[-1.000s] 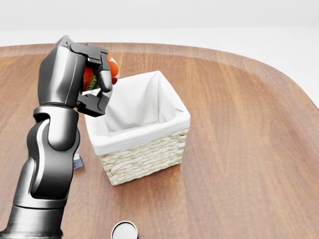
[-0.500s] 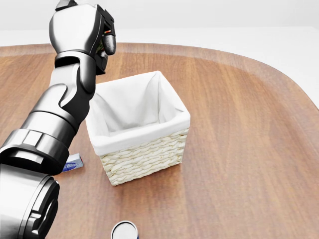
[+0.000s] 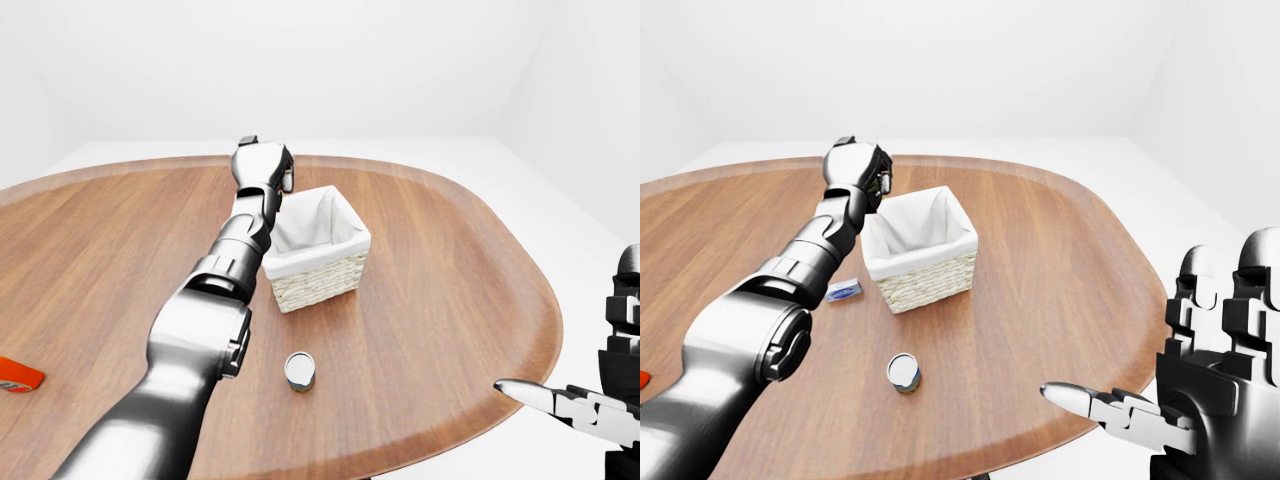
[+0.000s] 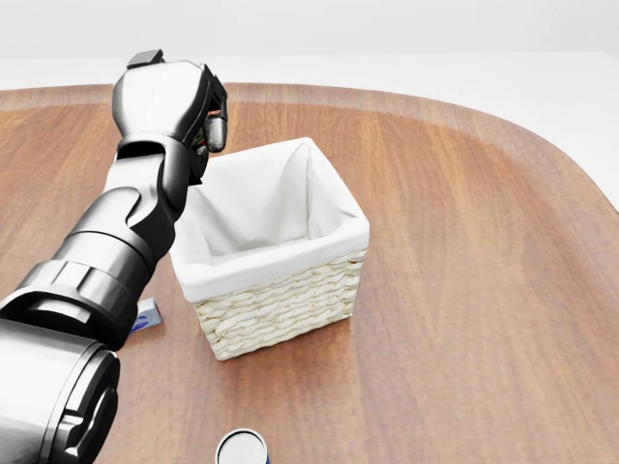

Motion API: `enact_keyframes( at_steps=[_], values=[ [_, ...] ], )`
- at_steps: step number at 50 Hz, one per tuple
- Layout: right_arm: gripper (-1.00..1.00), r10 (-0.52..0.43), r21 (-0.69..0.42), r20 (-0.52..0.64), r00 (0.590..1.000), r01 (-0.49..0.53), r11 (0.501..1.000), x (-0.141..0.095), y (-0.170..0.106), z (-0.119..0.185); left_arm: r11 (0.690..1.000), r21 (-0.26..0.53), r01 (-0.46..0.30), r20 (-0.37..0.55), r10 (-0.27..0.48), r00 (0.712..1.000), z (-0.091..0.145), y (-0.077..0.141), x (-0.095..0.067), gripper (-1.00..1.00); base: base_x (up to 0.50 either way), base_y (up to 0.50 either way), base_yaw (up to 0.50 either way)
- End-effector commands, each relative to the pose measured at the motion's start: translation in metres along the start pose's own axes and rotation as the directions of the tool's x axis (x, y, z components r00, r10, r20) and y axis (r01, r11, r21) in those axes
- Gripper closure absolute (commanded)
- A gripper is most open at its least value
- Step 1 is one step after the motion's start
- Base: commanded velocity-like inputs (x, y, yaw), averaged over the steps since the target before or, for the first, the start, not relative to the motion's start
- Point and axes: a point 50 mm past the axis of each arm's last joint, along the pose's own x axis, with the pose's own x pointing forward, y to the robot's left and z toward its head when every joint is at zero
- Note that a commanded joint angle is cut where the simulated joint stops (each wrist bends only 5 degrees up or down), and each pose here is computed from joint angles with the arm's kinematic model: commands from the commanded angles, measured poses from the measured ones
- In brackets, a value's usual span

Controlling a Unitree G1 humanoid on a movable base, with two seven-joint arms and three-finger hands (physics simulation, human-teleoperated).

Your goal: Pick up the tomato sauce, and put it in the basket.

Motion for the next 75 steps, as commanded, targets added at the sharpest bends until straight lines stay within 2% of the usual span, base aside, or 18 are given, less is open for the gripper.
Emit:
enact_keyframes(
  at_steps=[1, 17, 33, 51, 59, 60, 61, 62, 63, 75],
  values=[
    [-1.00, -0.001, 0.000, 0.000, 1.000, 0.001, 1.000, 0.000, 0.000, 0.000, 1.000, -0.003, 0.029, -0.014, -0.029, 0.999, -0.004, -0.014, -0.007, 1.00, 0.00, 0.00, 0.00],
    [-1.00, 0.000, -0.001, 0.000, 1.000, 0.000, 1.000, -0.001, 0.000, 0.000, 0.998, -0.033, 0.046, 0.004, -0.046, 0.999, 0.001, -0.030, -0.016, 1.00, 0.00, 0.00, 0.00],
    [-1.00, 0.001, 0.002, 0.002, 1.000, -0.001, 1.000, -0.001, 0.000, 0.000, 0.997, -0.020, 0.078, 0.021, -0.077, 0.997, 0.006, -0.049, -0.028, 1.00, 0.00, 0.00, 0.00],
    [-1.00, 0.003, 0.001, 0.005, 1.000, -0.003, 1.000, -0.002, 0.000, 0.001, 0.996, -0.013, 0.087, 0.020, -0.087, 0.996, 0.003, -0.059, -0.035, 1.00, 0.00, 0.00, 0.00],
    [-1.00, 0.003, 0.002, 0.005, 1.000, -0.003, 1.000, -0.002, 0.000, 0.001, 0.997, 0.001, 0.075, 0.021, -0.075, 0.997, 0.001, -0.057, -0.034, 1.00, 0.00, 0.00, 0.00],
    [-1.00, 0.003, 0.002, 0.006, 1.000, -0.003, 1.000, -0.002, 0.000, 0.002, 0.998, 0.000, 0.070, 0.019, -0.070, 0.997, 0.000, -0.056, -0.033, 0.94, 0.00, 0.00, 0.00],
    [-1.00, 0.003, 0.002, 0.006, 1.000, -0.003, 1.000, -0.002, 0.000, 0.001, 0.998, -0.001, 0.066, 0.016, -0.066, 0.998, 0.000, -0.055, -0.033, 0.05, 0.00, 0.00, 0.00],
    [-1.00, 0.003, 0.002, 0.005, 1.000, -0.003, 1.000, -0.002, 0.000, 0.001, 0.998, 0.004, 0.062, 0.015, -0.062, 0.998, -0.001, -0.055, -0.033, -0.71, 0.00, 0.00, 0.00],
    [-1.00, 0.003, 0.002, 0.005, 1.000, -0.003, 1.000, -0.001, 0.000, 0.001, 0.998, 0.003, 0.066, 0.015, -0.066, 0.998, -0.002, -0.055, -0.032, -1.00, 0.00, 0.00, 0.00],
    [-1.00, 0.004, 0.000, 0.004, 1.000, -0.004, 1.000, -0.001, 0.000, 0.001, 0.999, 0.008, 0.053, 0.002, -0.053, 0.999, -0.006, -0.051, -0.030, -1.00, 0.00, 0.00, 0.00]
  ],
)
